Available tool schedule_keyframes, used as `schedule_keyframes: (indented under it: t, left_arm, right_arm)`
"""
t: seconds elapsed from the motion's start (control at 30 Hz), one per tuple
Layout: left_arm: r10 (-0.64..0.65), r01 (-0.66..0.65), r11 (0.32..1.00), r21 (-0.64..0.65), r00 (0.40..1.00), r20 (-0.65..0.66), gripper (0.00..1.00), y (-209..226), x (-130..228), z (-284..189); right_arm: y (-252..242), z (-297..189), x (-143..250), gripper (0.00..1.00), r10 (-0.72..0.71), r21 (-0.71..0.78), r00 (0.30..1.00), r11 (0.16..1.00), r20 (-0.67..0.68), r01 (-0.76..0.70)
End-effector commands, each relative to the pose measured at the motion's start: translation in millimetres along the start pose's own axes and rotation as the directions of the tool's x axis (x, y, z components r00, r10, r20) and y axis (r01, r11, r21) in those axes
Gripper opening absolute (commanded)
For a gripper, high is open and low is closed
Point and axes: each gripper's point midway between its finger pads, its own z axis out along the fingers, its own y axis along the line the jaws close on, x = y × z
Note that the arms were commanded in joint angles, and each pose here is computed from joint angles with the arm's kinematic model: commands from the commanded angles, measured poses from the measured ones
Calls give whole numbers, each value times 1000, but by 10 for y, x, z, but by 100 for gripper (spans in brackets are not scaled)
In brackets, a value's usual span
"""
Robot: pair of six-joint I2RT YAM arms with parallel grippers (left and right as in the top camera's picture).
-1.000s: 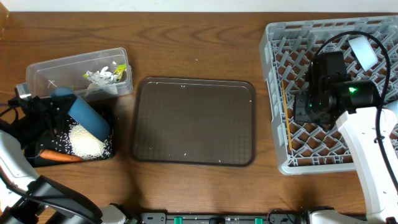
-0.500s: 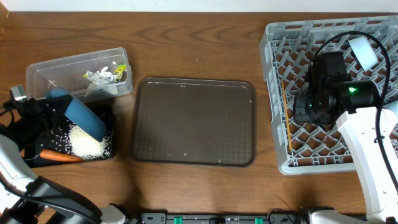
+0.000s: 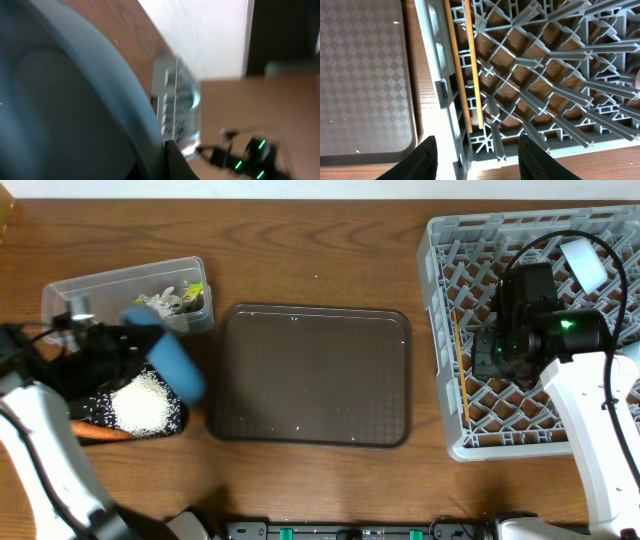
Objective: Sort waste into correct bins and load items into the dishwasher rack
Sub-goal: 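Carry the emptied blue plate right and set it on the brown tray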
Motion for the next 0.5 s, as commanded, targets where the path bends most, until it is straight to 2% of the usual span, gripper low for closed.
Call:
schedule_keyframes:
  t: [0.0, 0.1, 0.27, 0.47]
  left_arm:
    - [139, -146, 986, -76, 986, -91, 6, -163, 312, 198]
    - [211, -245, 960, -140, 953, -218, 6, -190, 610, 457]
    - [278, -371, 912, -174, 872, -403, 6, -184, 1034, 912]
    - [315, -480, 848, -223, 796, -516, 6, -91, 1389, 1542]
  right_arm:
    - [-47, 1, -11, 47, 16, 12, 1000, 1000, 1, -16]
    - [-35, 0, -8, 46, 22, 5, 1000, 1000, -1, -22]
    - [-17, 0, -3, 47, 22, -5, 1000, 1000, -4, -22]
    - [-18, 0, 3, 47, 22, -5, 1000, 1000, -6, -22]
